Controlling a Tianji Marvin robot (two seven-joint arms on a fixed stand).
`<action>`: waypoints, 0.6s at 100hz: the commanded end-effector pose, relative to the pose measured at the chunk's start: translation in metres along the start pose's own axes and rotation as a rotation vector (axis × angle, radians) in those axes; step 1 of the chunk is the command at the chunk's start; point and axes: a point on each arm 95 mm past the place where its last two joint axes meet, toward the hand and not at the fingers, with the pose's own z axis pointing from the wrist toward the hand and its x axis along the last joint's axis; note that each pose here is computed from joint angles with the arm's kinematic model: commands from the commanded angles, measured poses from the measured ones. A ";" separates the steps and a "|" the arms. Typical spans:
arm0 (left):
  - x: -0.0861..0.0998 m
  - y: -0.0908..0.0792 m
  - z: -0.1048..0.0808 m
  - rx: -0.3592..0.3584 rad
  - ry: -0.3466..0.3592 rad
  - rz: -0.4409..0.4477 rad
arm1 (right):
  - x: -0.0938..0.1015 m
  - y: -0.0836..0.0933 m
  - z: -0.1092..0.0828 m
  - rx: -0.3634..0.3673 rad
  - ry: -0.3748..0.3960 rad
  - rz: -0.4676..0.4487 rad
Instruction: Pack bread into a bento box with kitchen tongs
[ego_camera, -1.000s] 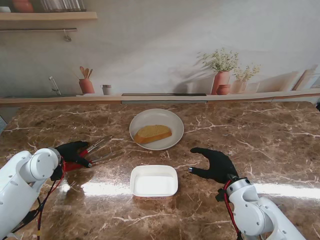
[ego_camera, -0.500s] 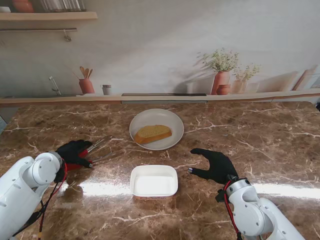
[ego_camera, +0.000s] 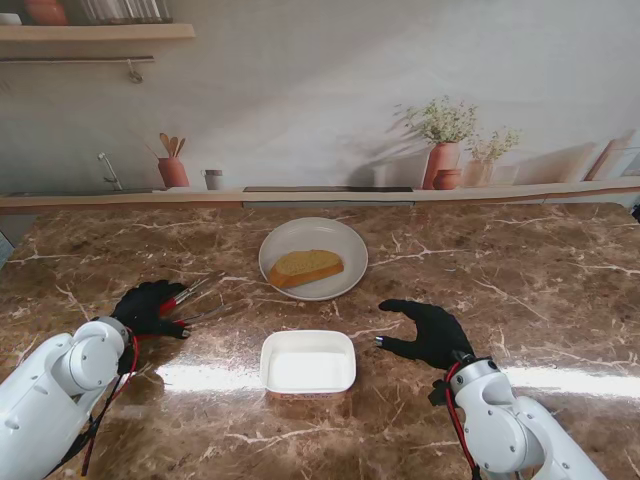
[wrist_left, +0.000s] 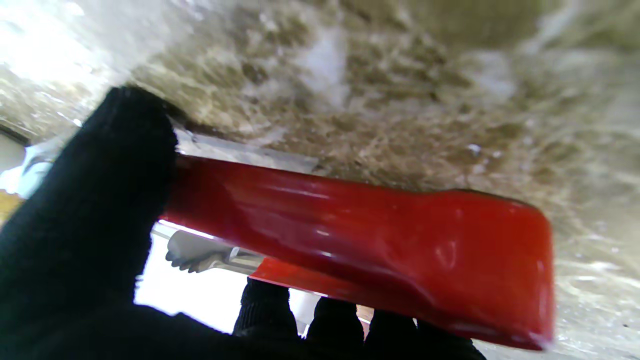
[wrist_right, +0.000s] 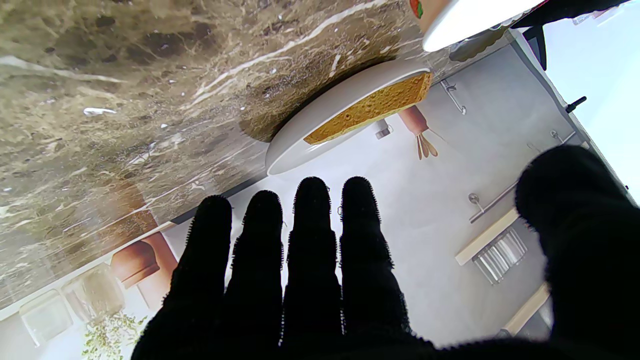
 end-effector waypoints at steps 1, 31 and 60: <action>-0.007 0.045 -0.006 -0.103 -0.022 -0.006 | -0.001 -0.006 -0.002 0.021 -0.011 0.011; -0.002 0.037 -0.009 -0.024 -0.017 -0.021 | 0.000 -0.006 -0.002 0.029 -0.008 0.018; 0.002 0.020 -0.016 0.005 -0.018 -0.049 | 0.001 -0.005 -0.002 0.029 -0.006 0.024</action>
